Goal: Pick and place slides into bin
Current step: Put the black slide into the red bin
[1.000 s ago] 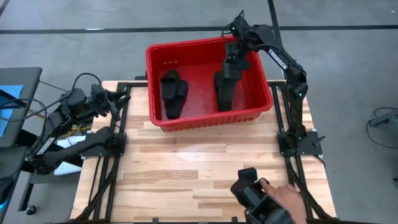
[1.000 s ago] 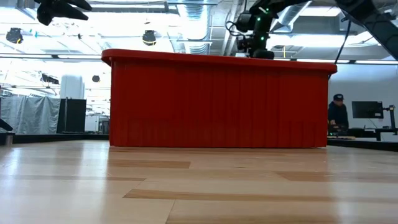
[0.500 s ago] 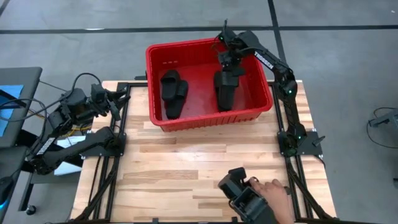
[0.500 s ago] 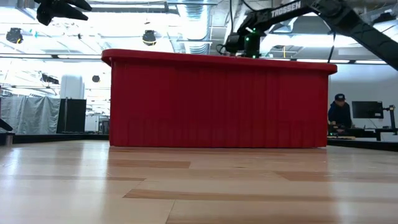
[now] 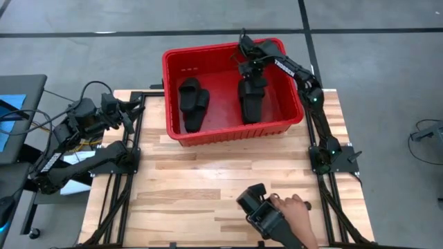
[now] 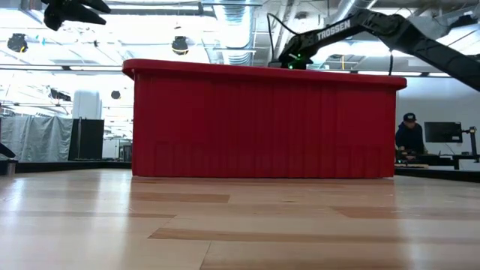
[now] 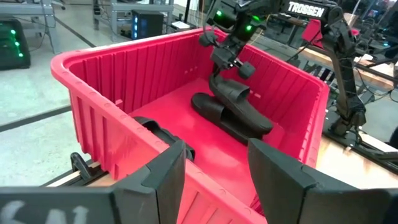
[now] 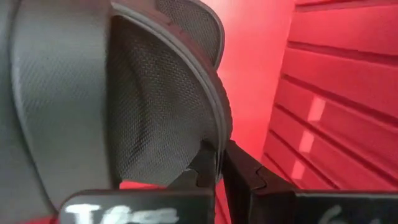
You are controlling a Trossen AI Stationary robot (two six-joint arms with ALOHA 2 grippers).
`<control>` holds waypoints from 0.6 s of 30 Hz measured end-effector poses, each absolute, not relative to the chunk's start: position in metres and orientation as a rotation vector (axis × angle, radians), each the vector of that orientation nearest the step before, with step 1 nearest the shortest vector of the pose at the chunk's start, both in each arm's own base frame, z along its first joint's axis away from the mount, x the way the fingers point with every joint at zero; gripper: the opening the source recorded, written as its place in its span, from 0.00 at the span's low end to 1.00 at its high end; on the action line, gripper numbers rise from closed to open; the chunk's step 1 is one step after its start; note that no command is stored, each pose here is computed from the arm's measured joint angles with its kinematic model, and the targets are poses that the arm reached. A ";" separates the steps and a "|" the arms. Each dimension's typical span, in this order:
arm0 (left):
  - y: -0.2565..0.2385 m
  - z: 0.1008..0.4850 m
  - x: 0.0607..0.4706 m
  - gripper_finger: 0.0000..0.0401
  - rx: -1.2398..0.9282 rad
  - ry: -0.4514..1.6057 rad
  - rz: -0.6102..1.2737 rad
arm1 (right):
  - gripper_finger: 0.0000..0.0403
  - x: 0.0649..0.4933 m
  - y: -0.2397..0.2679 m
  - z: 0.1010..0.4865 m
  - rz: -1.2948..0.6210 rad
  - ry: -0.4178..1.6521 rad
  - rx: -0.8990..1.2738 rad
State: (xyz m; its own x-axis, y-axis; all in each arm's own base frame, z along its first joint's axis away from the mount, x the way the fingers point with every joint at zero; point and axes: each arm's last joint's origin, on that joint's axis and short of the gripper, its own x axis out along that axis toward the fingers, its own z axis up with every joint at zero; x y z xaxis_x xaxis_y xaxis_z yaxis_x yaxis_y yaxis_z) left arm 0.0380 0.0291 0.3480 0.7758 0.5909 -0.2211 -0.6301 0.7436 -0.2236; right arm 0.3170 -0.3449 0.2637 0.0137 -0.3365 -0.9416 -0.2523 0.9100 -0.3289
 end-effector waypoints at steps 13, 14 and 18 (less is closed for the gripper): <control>0.030 0.348 0.038 0.41 -0.284 0.141 0.694 | 0.00 0.324 -0.343 0.263 -0.067 1.543 -0.499; 0.030 0.348 0.038 0.41 -0.281 0.142 0.694 | 0.00 0.325 -0.343 0.263 -0.067 1.542 -0.501; 0.030 0.348 0.038 0.41 -0.266 0.147 0.693 | 0.03 0.330 -0.338 0.263 -0.059 1.538 -0.512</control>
